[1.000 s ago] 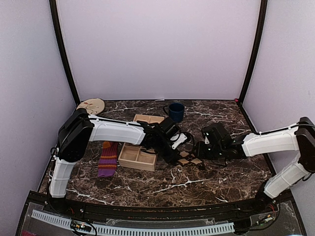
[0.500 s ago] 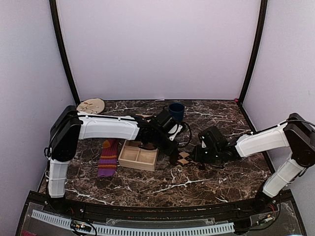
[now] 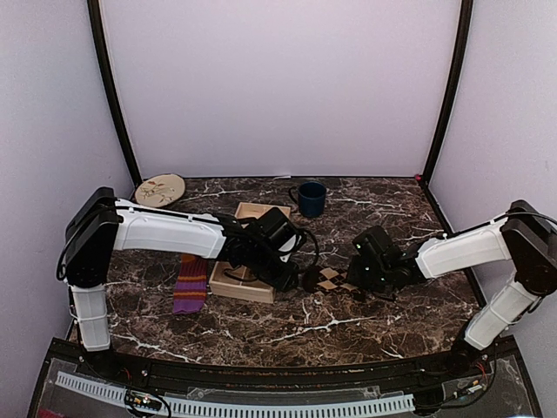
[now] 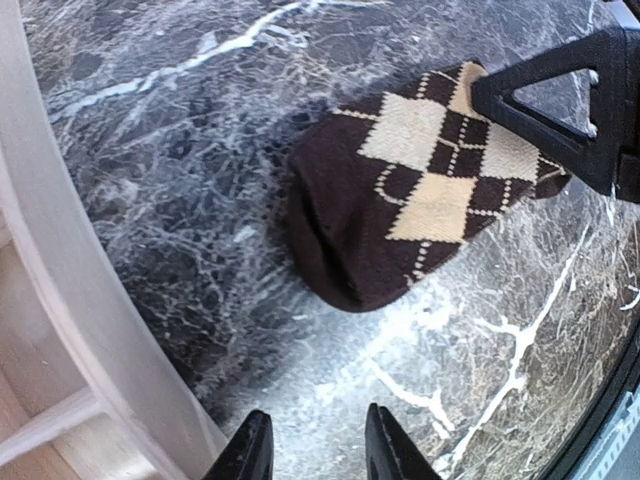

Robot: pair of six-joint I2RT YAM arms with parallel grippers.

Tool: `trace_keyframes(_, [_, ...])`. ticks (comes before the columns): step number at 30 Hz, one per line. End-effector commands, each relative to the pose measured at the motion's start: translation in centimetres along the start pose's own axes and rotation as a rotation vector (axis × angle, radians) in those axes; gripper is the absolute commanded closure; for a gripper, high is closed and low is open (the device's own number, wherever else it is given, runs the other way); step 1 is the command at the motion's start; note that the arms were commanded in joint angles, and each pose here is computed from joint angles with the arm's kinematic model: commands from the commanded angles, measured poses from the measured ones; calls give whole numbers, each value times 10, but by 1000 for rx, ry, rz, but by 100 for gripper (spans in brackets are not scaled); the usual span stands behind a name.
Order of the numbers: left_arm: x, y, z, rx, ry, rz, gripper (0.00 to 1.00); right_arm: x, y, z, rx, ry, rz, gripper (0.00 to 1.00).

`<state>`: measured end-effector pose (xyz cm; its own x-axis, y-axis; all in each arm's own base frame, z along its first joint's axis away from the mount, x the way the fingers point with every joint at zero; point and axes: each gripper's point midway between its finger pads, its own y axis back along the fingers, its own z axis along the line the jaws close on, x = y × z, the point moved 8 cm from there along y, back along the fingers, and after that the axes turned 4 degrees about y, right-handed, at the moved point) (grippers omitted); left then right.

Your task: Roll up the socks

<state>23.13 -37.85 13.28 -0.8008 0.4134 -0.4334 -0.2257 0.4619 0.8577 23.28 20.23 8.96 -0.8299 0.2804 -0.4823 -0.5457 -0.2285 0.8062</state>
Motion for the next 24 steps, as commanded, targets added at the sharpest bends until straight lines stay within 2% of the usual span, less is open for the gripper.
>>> trace_keyframes(1, [-2,10,-16,41,-19,1,65,12,-4,-13,82,-120,23,76])
trace_keyframes(13, [16,-20,-35,91,-54,90,65,27,6,11,55,-203,14,75])
trace_keyframes(24, [6,-43,-20,-119,-32,78,64,40,18,19,45,-214,23,75])
